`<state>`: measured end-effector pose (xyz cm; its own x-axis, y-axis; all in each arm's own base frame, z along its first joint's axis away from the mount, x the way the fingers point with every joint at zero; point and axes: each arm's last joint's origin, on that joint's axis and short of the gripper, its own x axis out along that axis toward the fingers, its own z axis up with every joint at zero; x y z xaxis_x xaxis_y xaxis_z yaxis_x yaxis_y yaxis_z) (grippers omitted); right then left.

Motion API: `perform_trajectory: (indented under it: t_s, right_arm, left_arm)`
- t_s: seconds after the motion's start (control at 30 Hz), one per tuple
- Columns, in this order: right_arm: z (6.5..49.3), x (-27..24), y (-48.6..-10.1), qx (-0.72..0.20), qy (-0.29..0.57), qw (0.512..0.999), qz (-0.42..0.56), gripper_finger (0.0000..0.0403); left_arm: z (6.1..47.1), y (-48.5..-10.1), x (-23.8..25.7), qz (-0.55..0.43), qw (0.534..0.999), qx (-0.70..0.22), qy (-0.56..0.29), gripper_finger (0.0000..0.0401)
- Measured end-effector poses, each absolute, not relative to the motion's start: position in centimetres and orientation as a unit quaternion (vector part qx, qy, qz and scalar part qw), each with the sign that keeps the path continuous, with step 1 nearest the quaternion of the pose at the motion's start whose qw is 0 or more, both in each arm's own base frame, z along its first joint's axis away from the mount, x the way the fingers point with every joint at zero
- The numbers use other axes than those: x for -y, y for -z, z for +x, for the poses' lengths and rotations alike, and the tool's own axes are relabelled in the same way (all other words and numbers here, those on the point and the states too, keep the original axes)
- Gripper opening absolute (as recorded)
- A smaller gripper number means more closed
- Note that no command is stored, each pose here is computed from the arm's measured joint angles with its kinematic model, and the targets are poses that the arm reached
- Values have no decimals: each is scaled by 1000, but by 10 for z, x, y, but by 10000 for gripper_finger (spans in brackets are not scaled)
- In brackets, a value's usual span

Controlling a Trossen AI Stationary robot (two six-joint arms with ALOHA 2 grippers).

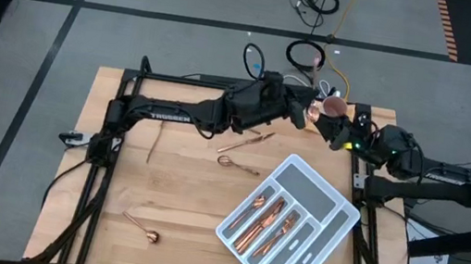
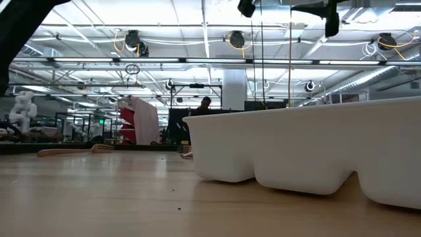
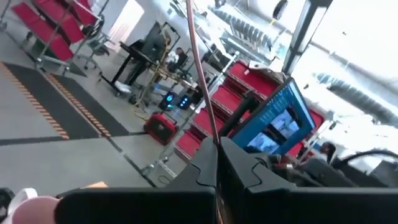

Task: Sort silverware
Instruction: Put the gold spoon into the cutlery tray with the other gold spoon

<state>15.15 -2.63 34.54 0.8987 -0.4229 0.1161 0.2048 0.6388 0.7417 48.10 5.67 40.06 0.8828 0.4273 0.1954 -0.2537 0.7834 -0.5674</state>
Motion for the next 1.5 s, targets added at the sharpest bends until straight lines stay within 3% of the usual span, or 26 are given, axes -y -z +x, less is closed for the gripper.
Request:
perform_trajectory:
  t_s: [0.23,0.4,0.8,1.1,1.5]
  right_arm:
    - [135,27,-362,220,190,886,362,192]
    - [129,26,-368,243,181,884,356,192]
    - [161,28,-351,172,169,899,366,192]
    - [166,32,-358,217,164,896,352,192]
    - [168,35,-356,210,150,894,367,184]
  left_arm:
    - [467,-414,-64,-222,919,165,-282,3]
    - [468,-414,-62,-238,919,168,-265,3]
    - [470,-413,-62,-239,919,178,-258,3]
    - [470,-412,-62,-238,922,172,-252,2]
    - [470,-413,-61,-239,922,175,-250,2]
